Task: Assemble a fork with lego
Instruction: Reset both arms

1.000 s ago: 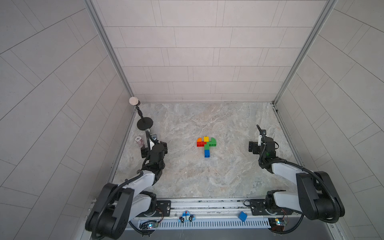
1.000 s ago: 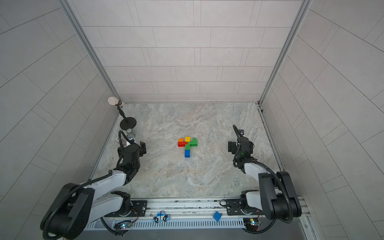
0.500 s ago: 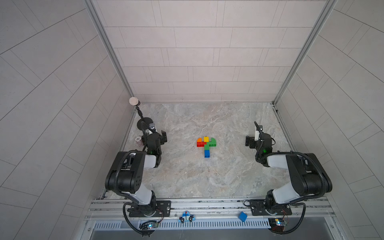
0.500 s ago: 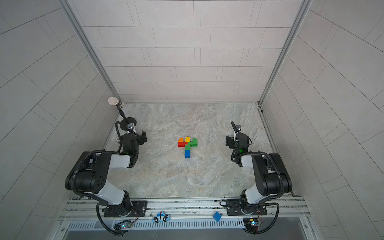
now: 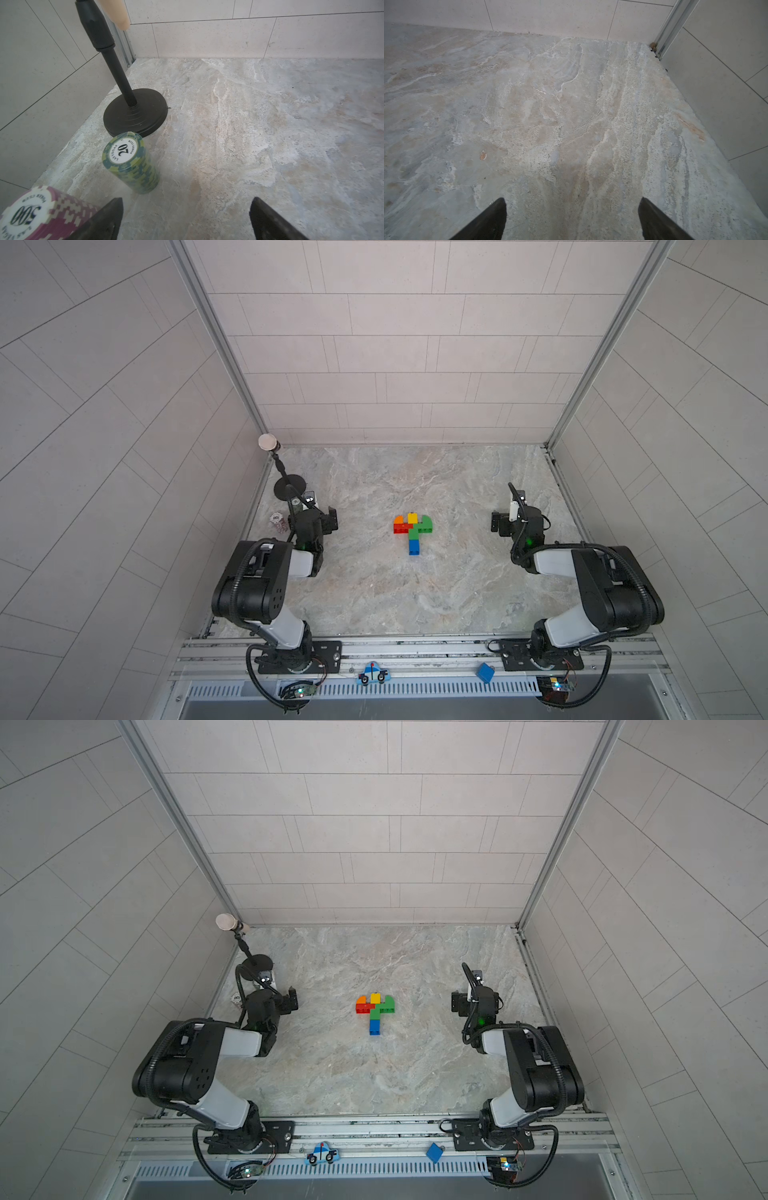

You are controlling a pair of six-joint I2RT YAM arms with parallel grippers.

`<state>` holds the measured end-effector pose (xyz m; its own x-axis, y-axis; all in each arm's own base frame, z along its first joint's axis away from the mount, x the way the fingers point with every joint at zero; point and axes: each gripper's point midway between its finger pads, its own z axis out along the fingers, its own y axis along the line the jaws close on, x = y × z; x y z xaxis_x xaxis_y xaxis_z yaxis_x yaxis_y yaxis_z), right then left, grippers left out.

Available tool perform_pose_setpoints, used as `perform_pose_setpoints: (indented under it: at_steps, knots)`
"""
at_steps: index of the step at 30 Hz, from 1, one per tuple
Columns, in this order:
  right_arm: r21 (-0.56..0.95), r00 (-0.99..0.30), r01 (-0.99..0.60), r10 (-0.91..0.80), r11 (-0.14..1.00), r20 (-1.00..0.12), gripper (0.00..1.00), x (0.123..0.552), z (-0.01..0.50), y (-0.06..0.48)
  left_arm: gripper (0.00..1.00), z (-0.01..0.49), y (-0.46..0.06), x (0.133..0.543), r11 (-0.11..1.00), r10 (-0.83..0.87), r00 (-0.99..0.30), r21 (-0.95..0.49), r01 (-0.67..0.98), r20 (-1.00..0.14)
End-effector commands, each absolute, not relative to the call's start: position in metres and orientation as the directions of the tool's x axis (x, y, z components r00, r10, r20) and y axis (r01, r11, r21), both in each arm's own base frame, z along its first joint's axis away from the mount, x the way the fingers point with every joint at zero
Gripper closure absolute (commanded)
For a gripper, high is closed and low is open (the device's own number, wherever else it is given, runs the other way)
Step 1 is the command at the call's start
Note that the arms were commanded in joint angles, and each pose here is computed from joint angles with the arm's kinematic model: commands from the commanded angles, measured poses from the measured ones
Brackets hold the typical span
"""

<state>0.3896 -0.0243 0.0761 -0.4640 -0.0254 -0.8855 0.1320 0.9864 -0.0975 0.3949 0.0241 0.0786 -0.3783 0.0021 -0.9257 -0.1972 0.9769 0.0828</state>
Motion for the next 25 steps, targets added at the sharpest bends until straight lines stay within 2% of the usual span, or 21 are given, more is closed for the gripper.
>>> perform_pose_setpoints:
  at_steps: [1,3,4,6,9,13,25]
  knots:
    - [-0.119,-0.436,0.134,-0.049,0.984,-0.899,0.0,0.392,0.086,-0.025,0.0,0.094,0.017,0.391,0.985,0.017,-0.286,0.065,-0.162,-0.958]
    - [-0.114,-0.37,-0.006,-0.109,0.993,-0.923,0.0,0.382,0.089,-0.002,0.0,0.096,0.008,0.377,0.993,0.023,-0.233,0.049,-0.104,-0.972]
    - [-0.113,-0.309,-0.011,-0.111,0.994,-0.945,0.0,0.374,0.096,0.0,0.0,0.098,0.005,0.37,0.995,0.03,-0.201,0.048,-0.084,-0.979]
    - [-0.091,-0.275,0.116,-0.056,0.989,-0.96,0.0,0.364,0.1,-0.02,0.0,0.097,0.006,0.369,0.995,0.03,-0.193,0.048,-0.091,-0.981]
    - [-0.092,-0.367,0.284,0.02,0.954,-0.93,0.0,0.374,0.091,-0.047,0.0,0.093,0.021,0.38,0.981,0.005,-0.253,0.054,-0.185,-0.967]
    - [-0.154,-0.435,0.22,-0.044,0.963,-0.899,0.0,0.39,0.088,-0.033,0.0,0.086,0.034,0.396,0.961,-0.013,-0.364,0.089,-0.262,-0.931]
    - [-0.159,-0.446,0.211,-0.05,0.965,-0.894,0.0,0.392,0.087,-0.032,0.0,0.088,0.033,0.396,0.963,-0.006,-0.346,0.088,-0.253,-0.938]
